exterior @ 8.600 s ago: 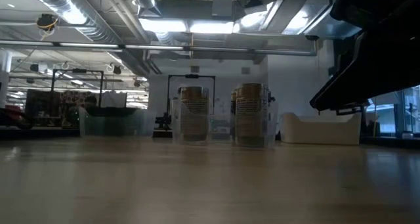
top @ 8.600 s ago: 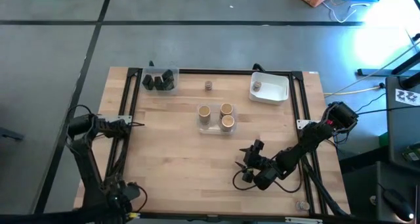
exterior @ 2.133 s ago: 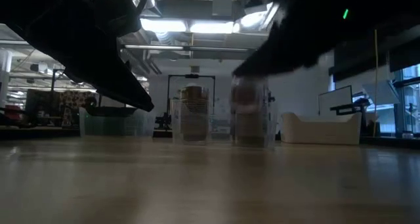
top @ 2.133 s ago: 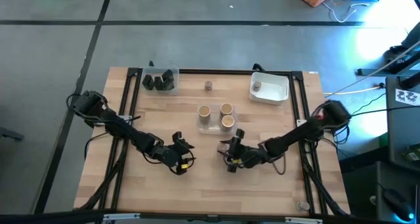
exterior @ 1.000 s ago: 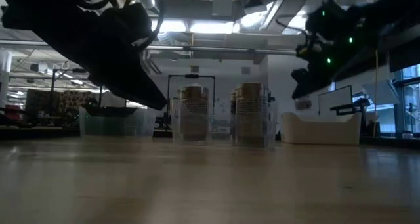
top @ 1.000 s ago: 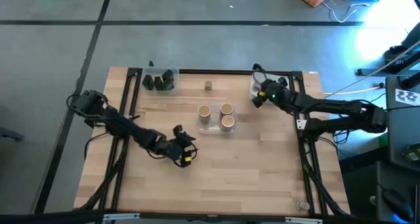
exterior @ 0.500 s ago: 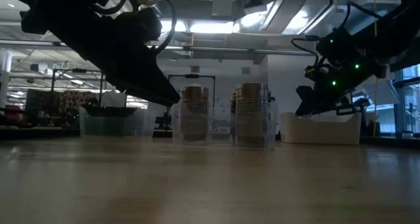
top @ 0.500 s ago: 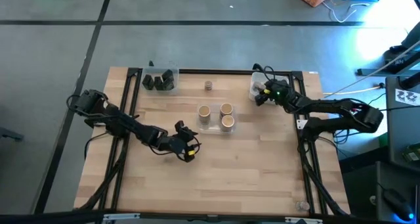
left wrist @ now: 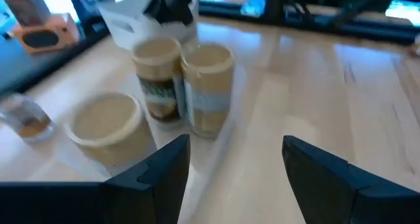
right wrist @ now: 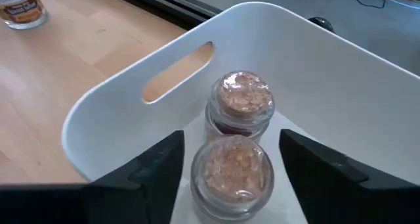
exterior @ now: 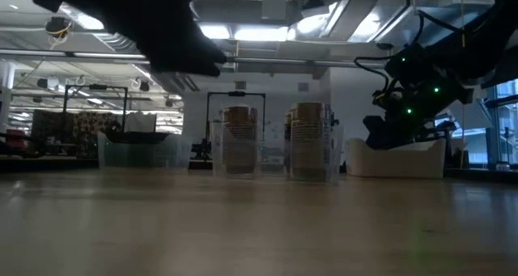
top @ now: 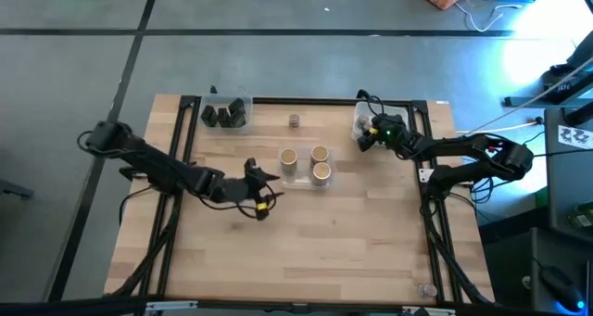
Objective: Sort spices by type
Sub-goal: Put the brown seasoning bottle into the white bin
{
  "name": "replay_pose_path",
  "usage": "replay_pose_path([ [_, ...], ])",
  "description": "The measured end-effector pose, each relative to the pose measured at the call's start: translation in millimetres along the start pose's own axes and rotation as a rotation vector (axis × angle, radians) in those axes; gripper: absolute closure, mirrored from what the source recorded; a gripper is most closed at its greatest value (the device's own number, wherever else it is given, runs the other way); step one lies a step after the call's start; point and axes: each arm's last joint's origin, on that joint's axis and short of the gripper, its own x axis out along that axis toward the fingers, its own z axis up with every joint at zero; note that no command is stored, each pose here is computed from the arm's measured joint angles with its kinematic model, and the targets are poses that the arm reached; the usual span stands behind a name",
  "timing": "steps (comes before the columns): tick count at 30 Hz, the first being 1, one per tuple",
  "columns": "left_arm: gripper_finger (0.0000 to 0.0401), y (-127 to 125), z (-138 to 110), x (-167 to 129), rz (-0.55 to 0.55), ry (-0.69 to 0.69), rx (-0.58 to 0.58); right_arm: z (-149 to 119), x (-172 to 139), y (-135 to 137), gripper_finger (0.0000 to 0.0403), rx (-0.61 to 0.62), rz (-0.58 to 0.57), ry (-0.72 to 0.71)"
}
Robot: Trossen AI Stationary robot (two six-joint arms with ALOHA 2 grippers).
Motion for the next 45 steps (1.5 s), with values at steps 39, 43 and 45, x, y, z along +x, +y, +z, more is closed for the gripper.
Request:
replay_pose_path([
  [39, 0.0096, 241, 70, 181, 0.246, 0.594, -0.099, 23, -29, -2, 0.0093, -0.063, 0.140, -0.140],
  [43, 0.0096, 242, 64, 186, 0.225, 0.606, -0.107, 23, -29, -2, 0.0093, -0.069, 0.139, -0.140],
  [45, 0.0096, 242, 59, 189, 0.222, 0.615, -0.100, 23, -29, -2, 0.0093, -0.068, 0.139, -0.141],
])
